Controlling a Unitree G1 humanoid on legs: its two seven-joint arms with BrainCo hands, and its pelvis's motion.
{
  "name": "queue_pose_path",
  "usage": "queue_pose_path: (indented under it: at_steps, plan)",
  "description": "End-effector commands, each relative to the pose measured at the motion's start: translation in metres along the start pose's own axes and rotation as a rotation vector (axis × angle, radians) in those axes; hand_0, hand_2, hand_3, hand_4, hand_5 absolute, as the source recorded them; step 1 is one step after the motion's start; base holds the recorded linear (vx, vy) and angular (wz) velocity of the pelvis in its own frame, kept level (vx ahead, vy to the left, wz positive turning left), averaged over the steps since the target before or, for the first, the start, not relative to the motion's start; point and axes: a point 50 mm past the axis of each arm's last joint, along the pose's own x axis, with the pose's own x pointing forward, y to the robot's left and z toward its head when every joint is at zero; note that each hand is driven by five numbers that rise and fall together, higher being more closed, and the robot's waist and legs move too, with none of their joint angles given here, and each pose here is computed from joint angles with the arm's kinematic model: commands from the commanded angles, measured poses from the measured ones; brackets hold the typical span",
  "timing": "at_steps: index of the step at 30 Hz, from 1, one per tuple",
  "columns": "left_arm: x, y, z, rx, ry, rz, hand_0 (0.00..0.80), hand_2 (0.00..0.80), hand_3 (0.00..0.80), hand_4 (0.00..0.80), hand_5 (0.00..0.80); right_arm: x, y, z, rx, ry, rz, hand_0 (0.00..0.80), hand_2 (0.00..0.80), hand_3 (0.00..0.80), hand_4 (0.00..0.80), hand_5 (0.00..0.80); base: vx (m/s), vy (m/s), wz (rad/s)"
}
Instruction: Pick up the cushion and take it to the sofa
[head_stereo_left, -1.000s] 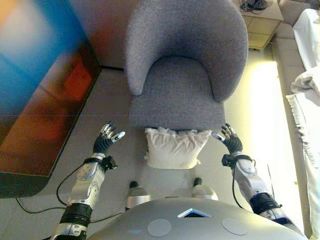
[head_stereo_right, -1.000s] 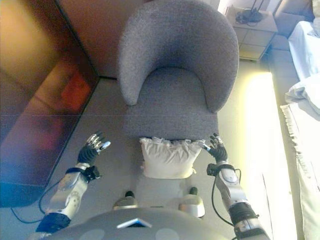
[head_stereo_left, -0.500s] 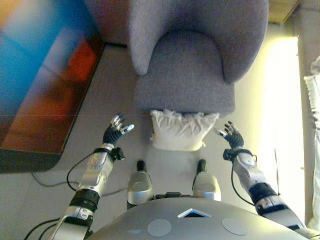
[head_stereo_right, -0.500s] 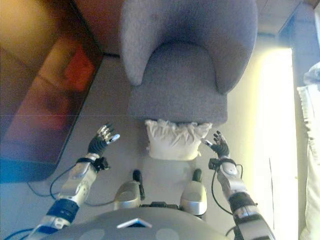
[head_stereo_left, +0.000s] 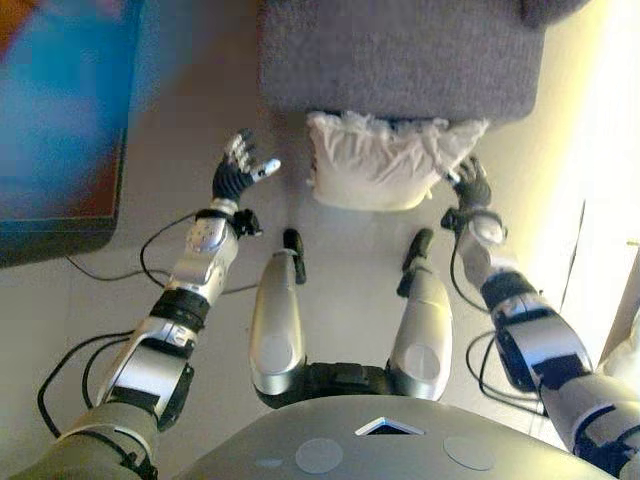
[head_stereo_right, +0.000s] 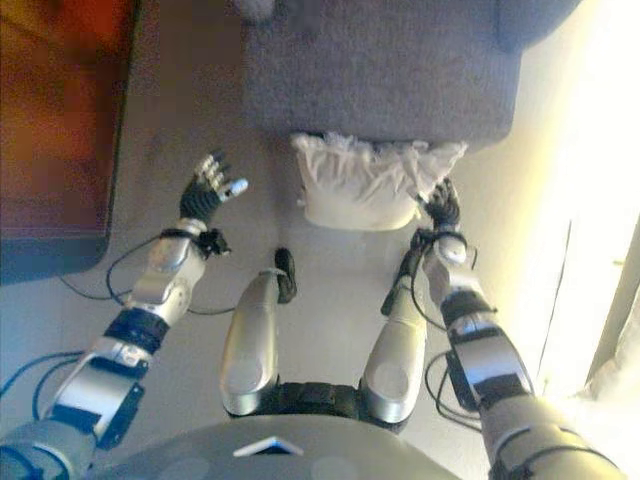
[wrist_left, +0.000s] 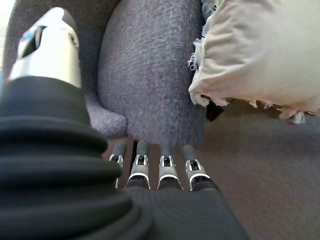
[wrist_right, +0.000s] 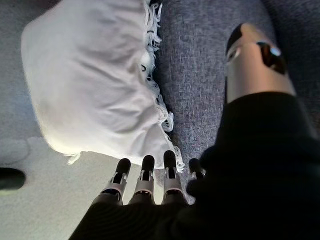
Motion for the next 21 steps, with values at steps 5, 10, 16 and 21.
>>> queue_pose_path:
  at_steps: [5,10,16,21]
  plan:
    - [0.016,-0.005,0.034,-0.065,-0.165,0.05,0.0,0.0,0.0,0.0,0.0,0.008,-0.017,0.044,0.001,-0.13,-0.049,0.0,0.0,0.0,0.0,0.0,-0.004,-0.008,0.01]
    - [0.019,-0.007,0.04,-0.07,-0.168,0.037,0.0,0.0,0.0,0.0,0.0,0.015,-0.02,0.067,-0.004,-0.169,-0.079,0.0,0.0,0.0,0.0,0.0,0.046,-0.053,0.04]
    - [0.024,0.005,0.053,-0.09,-0.18,0.043,0.0,0.0,0.0,0.0,0.0,0.018,-0.028,0.078,0.022,-0.162,-0.077,0.0,0.0,0.0,0.0,0.0,0.058,-0.057,0.04]
    - [0.015,0.006,0.053,-0.112,-0.218,-0.028,0.0,0.0,0.0,0.0,0.0,0.018,-0.033,0.079,0.067,-0.141,0.015,0.0,0.0,0.0,0.0,0.0,0.058,-0.09,0.09]
